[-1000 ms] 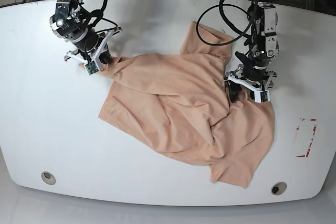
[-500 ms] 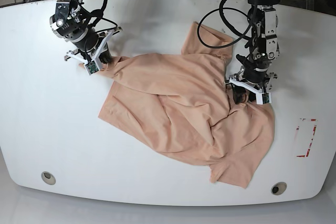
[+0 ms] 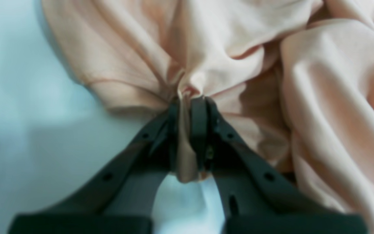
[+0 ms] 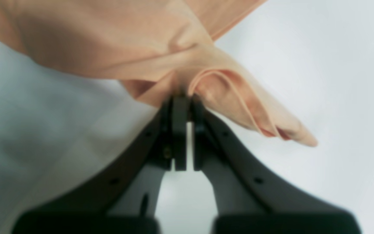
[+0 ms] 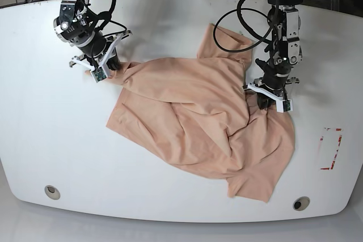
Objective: Fold the T-shirt properly
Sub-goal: 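Pull the grasped fabric outward with the left gripper, away from the right gripper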
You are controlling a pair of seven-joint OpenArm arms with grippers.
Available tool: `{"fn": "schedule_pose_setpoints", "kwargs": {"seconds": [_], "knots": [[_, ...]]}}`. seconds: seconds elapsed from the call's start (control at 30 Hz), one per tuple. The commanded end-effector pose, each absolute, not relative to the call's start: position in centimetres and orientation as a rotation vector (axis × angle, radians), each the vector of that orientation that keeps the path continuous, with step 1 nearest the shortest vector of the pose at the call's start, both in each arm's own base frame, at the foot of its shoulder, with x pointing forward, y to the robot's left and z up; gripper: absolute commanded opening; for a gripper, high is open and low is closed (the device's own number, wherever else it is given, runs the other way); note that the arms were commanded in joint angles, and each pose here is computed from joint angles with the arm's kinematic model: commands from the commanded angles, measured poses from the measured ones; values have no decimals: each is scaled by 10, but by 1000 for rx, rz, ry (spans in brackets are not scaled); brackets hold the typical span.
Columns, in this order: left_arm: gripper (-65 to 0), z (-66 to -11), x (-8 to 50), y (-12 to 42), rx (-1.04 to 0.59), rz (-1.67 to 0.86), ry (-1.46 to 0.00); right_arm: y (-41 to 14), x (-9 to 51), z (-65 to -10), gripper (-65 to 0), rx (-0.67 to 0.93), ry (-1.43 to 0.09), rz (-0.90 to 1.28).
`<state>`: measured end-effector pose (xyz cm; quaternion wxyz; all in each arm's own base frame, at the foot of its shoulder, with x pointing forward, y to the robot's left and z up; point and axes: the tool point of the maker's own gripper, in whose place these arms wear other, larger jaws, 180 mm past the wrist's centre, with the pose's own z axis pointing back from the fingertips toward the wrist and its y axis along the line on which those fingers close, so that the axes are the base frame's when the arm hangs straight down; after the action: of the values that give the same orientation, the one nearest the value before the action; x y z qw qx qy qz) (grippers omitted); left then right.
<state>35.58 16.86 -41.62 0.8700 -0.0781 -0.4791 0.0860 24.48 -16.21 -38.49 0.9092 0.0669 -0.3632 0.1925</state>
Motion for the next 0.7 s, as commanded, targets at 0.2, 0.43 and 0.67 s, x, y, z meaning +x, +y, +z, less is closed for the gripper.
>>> {"fn": "schedule_pose_setpoints", "kwargs": {"seconds": [0.2, 0.43, 0.67], "knots": [[-649, -377, 363, 177, -136, 139, -1123, -164, 257, -372, -649, 133, -802, 402], [-648, -361, 362, 197, -83, 90, -1186, -164, 255, -373, -649, 134, -797, 399], [-644, -319, 378, 213, -44, 45, -1295, -163, 254, -373, -646, 138, -797, 400]]}}
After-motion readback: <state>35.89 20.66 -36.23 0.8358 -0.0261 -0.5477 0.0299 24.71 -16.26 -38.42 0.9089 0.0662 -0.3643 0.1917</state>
